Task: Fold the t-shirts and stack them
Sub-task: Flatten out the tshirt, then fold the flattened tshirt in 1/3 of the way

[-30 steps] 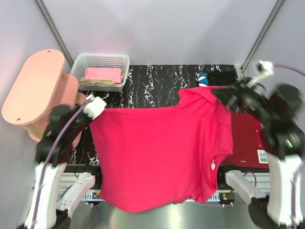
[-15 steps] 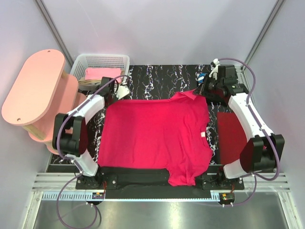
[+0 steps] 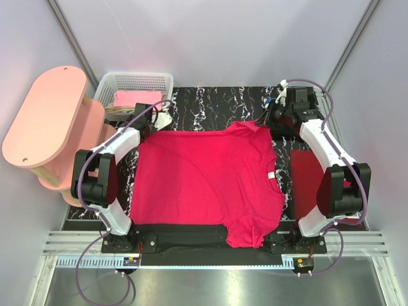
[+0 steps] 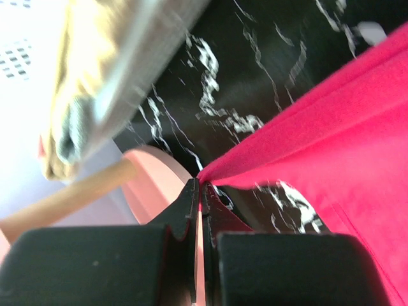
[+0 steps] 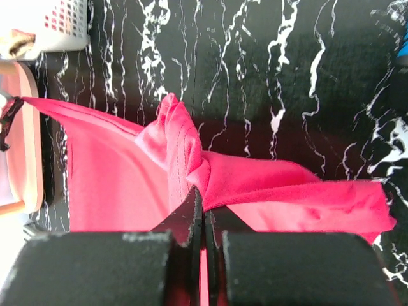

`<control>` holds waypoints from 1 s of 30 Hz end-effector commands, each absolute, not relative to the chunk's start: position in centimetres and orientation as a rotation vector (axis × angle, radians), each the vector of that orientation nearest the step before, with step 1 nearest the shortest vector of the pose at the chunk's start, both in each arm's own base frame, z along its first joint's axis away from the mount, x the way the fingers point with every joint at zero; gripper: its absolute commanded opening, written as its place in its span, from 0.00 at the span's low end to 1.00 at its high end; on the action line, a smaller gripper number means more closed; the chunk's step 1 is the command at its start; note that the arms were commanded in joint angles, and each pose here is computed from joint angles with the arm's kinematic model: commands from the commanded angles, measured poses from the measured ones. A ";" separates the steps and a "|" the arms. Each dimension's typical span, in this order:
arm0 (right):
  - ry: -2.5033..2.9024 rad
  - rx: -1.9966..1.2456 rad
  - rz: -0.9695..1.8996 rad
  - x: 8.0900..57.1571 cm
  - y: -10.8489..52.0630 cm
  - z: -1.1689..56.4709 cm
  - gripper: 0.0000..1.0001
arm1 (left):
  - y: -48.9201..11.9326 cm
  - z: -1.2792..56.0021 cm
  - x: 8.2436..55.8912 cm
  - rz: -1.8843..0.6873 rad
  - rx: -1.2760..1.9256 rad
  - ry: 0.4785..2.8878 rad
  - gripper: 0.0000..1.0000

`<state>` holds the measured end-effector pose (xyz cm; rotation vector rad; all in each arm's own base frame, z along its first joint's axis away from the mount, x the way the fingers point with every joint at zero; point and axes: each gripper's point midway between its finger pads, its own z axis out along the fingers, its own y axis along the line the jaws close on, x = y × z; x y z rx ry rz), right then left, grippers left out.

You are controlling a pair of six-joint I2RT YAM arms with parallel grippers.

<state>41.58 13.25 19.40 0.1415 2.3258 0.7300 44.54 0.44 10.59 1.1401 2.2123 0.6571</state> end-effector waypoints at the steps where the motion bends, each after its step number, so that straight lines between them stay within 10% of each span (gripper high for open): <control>1: 2.247 0.106 0.756 40.9 13.3 21.0 0.00 | 0.8 14.6 43.7 0.676 1.051 2.109 0.00; 23: 2.443 0.281 0.836 26.2 12.8 13.2 0.00 | -0.9 7.3 28.8 0.371 1.098 2.239 0.00; 27: 2.518 0.333 0.867 23.8 13.1 11.5 0.14 | -1.0 5.7 26.8 0.329 1.116 2.286 0.00; 30: 2.503 0.378 0.924 23.4 13.6 12.8 0.12 | -0.7 5.4 26.1 0.327 1.122 2.324 0.31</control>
